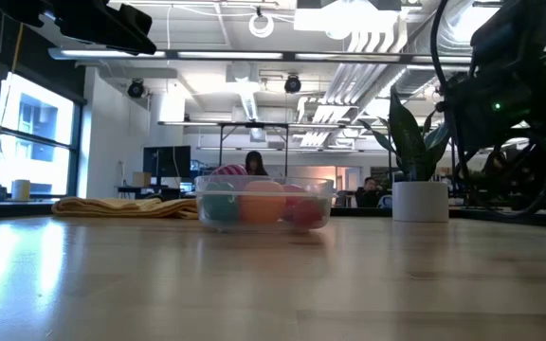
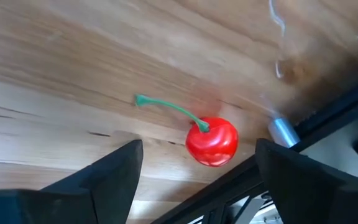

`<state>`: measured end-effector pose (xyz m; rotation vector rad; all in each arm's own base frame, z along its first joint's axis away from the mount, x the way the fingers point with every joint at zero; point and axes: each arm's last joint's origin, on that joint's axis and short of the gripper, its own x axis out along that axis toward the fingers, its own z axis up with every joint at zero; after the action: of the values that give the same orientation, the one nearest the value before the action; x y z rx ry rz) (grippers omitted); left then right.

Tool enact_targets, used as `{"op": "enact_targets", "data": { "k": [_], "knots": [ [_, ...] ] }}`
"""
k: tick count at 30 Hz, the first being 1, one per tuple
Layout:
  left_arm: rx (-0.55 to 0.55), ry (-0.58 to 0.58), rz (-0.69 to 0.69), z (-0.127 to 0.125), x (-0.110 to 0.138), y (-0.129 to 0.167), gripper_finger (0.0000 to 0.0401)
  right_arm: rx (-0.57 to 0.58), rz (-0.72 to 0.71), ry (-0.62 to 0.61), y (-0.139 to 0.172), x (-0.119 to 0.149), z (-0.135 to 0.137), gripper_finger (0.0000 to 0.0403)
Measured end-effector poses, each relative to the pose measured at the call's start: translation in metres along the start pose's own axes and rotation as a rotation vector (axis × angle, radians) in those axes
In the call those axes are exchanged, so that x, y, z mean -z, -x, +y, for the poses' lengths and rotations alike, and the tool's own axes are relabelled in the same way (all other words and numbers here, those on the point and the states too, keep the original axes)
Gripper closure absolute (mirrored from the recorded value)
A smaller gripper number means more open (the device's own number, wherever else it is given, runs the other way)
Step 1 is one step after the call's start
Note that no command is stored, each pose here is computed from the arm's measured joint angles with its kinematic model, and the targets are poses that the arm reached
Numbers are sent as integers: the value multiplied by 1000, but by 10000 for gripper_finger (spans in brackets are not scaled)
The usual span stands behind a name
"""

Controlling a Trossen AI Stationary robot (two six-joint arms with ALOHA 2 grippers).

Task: Pick and placing Produce into tupperware
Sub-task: Put the red cherry into the transparent bin

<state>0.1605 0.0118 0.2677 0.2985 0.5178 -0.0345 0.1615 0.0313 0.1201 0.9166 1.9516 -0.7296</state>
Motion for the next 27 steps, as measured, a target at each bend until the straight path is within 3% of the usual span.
{"op": "enact_targets", "data": {
  "k": [18, 27],
  "knots": [
    [0, 0, 0, 0, 0, 0, 281, -17, -14, -1, 0, -1, 2, 109],
    [0, 0, 0, 0, 0, 0, 281, -26, -19, 2, 0, -2, 3, 147]
  ]
}}
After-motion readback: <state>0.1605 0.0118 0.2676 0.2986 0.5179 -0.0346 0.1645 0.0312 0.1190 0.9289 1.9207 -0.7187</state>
